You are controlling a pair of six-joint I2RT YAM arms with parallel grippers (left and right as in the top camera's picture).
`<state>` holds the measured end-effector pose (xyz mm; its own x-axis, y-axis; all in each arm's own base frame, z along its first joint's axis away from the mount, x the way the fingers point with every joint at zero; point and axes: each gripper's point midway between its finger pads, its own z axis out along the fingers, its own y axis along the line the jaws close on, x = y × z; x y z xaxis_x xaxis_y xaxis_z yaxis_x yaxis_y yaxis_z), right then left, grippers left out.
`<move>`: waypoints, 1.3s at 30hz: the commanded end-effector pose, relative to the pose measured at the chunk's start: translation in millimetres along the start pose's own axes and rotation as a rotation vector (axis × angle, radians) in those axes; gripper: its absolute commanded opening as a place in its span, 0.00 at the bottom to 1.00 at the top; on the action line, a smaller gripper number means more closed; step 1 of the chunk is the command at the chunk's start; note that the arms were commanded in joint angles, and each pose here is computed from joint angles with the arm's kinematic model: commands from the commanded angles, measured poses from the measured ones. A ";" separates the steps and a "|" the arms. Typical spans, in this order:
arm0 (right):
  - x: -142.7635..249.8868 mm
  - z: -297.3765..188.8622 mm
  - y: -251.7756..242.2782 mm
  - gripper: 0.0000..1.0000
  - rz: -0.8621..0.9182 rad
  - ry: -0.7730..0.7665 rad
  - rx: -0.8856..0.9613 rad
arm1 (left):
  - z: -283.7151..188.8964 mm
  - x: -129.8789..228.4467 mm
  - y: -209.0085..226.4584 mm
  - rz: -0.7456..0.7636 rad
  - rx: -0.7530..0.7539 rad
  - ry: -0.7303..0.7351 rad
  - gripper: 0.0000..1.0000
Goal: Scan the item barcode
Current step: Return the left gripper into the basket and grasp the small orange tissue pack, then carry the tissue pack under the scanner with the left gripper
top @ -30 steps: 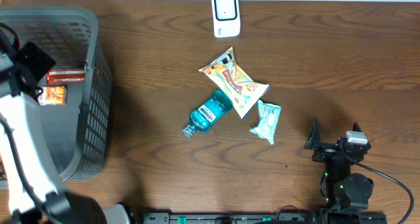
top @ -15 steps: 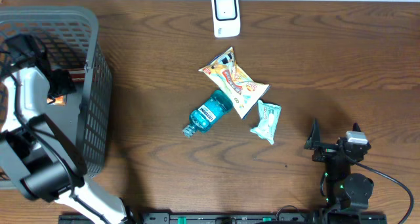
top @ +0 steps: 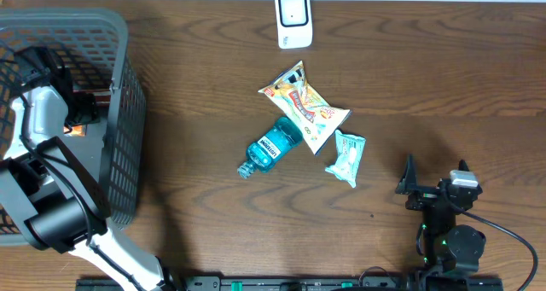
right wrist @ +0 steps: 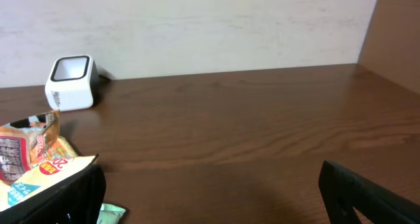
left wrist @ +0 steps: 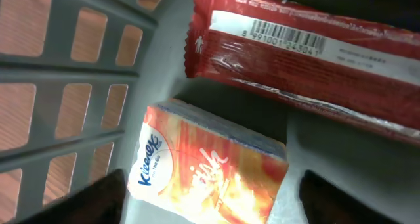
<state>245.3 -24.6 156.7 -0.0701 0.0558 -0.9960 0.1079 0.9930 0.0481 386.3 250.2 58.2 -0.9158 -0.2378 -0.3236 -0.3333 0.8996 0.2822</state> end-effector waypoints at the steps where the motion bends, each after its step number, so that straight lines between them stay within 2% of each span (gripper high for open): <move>1: 0.5 -0.1 0.6 0.99 0.013 0.001 -0.001 | 13.3 7.3 -6.2 0.032 0.013 0.033 0.68; 7: 0.5 -0.1 0.6 0.99 0.013 0.001 -0.001 | 21.2 10.3 -17.1 0.034 0.064 0.043 0.65; 10: 0.5 -0.1 0.6 0.99 0.013 0.001 -0.001 | 22.6 11.1 -17.5 0.035 0.064 0.047 0.50; 12: 0.5 -0.1 0.6 0.99 0.013 0.001 -0.001 | 22.5 10.2 -17.2 0.034 0.063 0.043 0.35; 15: 0.5 -0.1 0.6 0.99 0.013 0.001 -0.001 | 21.1 8.0 -15.7 0.032 0.057 0.036 0.19; 16: 0.5 -0.1 0.6 0.99 0.013 0.001 -0.001 | 19.1 6.2 -14.8 0.030 0.056 0.029 0.10; 21: 0.5 -0.1 0.6 0.99 0.013 0.001 -0.001 | -9.7 -15.3 -3.2 -0.062 0.037 -0.054 0.07; 25: 0.5 -0.1 0.6 0.99 0.013 0.001 -0.001 | -60.3 -40.3 14.0 -0.178 0.018 -0.191 0.07; 31: 0.5 -0.1 0.6 0.99 0.013 0.001 -0.001 | -176.5 -65.5 40.7 -0.333 0.029 -0.471 0.07; 34: 0.5 -0.1 0.6 0.99 0.013 0.001 -0.001 | -240.0 -70.9 33.0 -0.331 0.145 -0.625 0.07; 39: 0.5 -0.1 0.6 0.99 0.013 0.001 -0.001 | -356.1 -65.9 -4.2 -0.272 0.430 -0.892 0.07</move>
<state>245.3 -24.6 156.7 -0.0701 0.0558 -0.9960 0.1083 0.9930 0.0480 370.1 185.6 358.2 -0.3528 -0.2338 -0.9060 -0.4441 0.8941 -0.0578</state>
